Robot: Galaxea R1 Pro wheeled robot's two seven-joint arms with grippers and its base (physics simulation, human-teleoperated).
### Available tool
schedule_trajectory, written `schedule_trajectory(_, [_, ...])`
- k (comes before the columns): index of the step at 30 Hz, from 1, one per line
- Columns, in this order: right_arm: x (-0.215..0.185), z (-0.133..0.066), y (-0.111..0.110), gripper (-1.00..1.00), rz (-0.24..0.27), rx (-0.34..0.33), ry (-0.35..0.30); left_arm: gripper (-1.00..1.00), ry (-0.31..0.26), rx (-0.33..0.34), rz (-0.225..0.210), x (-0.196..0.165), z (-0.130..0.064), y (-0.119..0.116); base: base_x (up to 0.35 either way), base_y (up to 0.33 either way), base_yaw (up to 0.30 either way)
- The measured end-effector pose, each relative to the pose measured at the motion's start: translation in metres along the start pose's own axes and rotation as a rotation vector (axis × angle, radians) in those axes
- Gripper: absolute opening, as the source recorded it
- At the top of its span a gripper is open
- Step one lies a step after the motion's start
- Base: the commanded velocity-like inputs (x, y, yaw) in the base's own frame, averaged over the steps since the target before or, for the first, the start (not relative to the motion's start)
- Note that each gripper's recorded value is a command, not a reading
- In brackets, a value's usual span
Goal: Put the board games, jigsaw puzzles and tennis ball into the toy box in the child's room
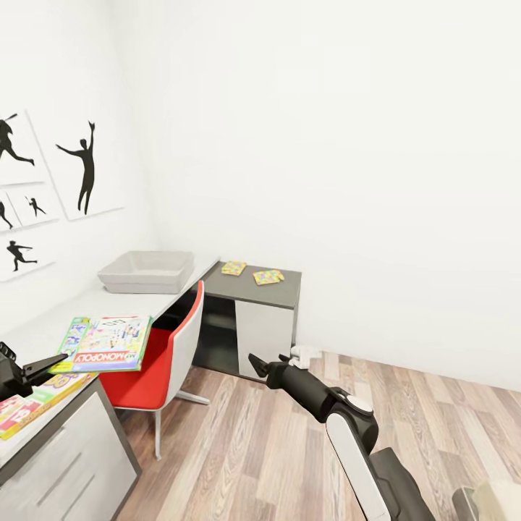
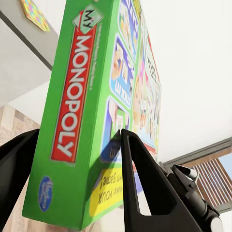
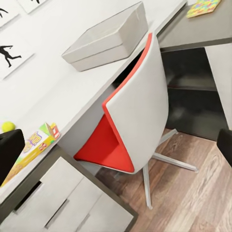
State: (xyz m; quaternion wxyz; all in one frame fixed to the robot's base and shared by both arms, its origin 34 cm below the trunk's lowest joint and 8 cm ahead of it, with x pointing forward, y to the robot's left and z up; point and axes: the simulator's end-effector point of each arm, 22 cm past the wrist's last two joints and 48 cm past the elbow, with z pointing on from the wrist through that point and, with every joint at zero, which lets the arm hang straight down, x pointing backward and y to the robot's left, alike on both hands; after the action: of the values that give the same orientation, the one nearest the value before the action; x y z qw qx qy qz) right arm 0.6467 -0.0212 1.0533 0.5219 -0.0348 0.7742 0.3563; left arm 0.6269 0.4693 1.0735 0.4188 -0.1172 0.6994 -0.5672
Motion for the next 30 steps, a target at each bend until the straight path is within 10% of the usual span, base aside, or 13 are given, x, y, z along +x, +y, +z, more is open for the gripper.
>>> schedule_trajectory(30, [-0.012, -0.007, 0.011, 1.0, -0.002, -0.004, 0.0, -1.0, 0.005, -0.001, -0.001, -0.003, -0.001, -0.015, 0.082, -0.002, 0.076])
